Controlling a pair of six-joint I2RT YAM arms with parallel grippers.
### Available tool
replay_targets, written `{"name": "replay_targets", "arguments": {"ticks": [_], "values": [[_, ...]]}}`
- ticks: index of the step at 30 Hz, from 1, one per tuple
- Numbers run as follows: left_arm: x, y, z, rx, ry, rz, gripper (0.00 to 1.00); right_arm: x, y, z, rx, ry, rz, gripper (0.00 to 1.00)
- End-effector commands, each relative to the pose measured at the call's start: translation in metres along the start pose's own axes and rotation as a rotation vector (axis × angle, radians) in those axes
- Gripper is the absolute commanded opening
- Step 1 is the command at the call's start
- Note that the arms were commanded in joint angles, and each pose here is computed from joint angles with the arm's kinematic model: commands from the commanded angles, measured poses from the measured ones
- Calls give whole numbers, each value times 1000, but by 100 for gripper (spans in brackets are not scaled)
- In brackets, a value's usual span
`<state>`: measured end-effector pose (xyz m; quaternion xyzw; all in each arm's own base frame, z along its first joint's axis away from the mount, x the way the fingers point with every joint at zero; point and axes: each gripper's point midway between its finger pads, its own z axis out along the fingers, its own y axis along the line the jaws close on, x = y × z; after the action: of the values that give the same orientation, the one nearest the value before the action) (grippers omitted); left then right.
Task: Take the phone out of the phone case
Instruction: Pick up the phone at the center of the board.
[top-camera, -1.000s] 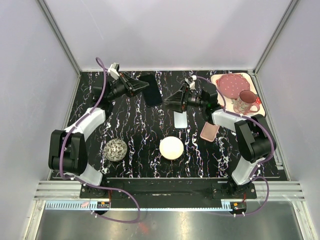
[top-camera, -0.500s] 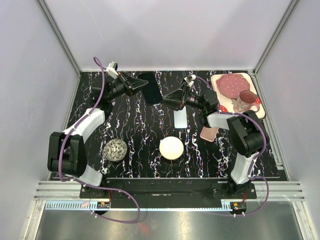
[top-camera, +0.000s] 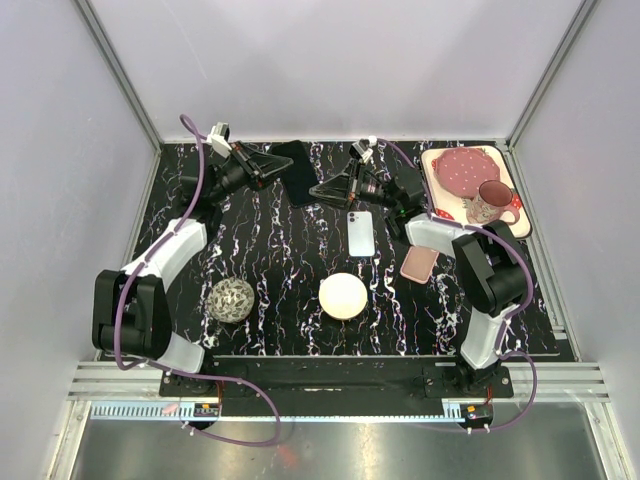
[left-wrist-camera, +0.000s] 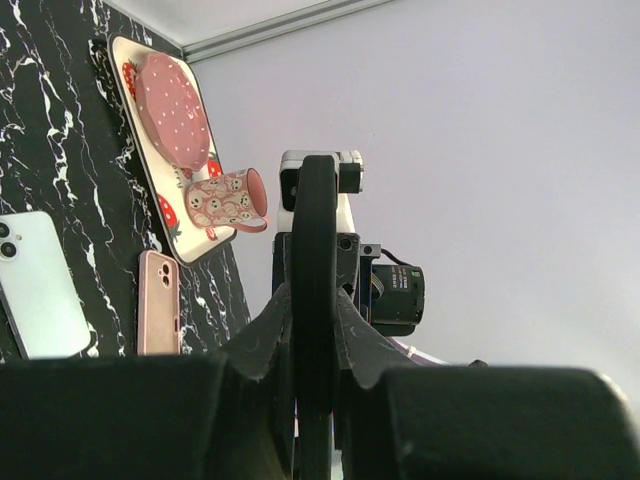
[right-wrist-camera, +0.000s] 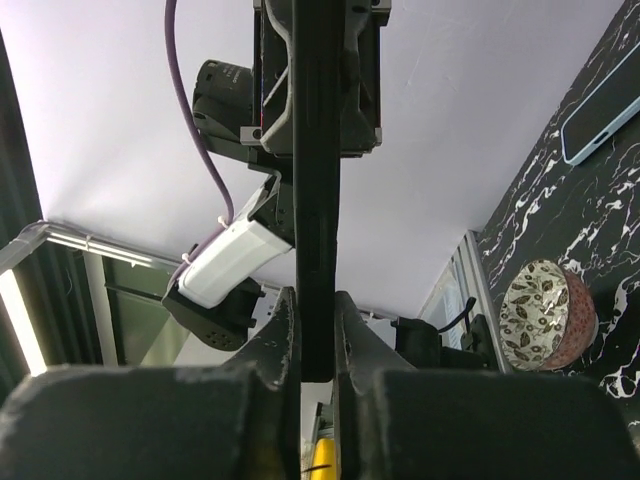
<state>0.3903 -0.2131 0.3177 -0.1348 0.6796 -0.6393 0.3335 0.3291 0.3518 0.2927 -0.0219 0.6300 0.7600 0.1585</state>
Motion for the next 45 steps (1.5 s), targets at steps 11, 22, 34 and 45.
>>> {"name": "replay_targets", "arguments": {"ticks": [11, 22, 34, 45], "values": [[0, -37, 3, 109, 12, 79, 58, 3, 25, 19, -51, 10, -58, 0], [-6, -39, 13, 117, 12, 69, 27, 13, 15, 26, -33, 34, -49, 0], [-6, -47, 10, 156, 9, 45, 0, 12, -3, 22, 25, -8, -13, 20], [-17, -51, 4, 157, -50, 48, 0, 9, -3, 14, 1, -71, 52, 49]]}}
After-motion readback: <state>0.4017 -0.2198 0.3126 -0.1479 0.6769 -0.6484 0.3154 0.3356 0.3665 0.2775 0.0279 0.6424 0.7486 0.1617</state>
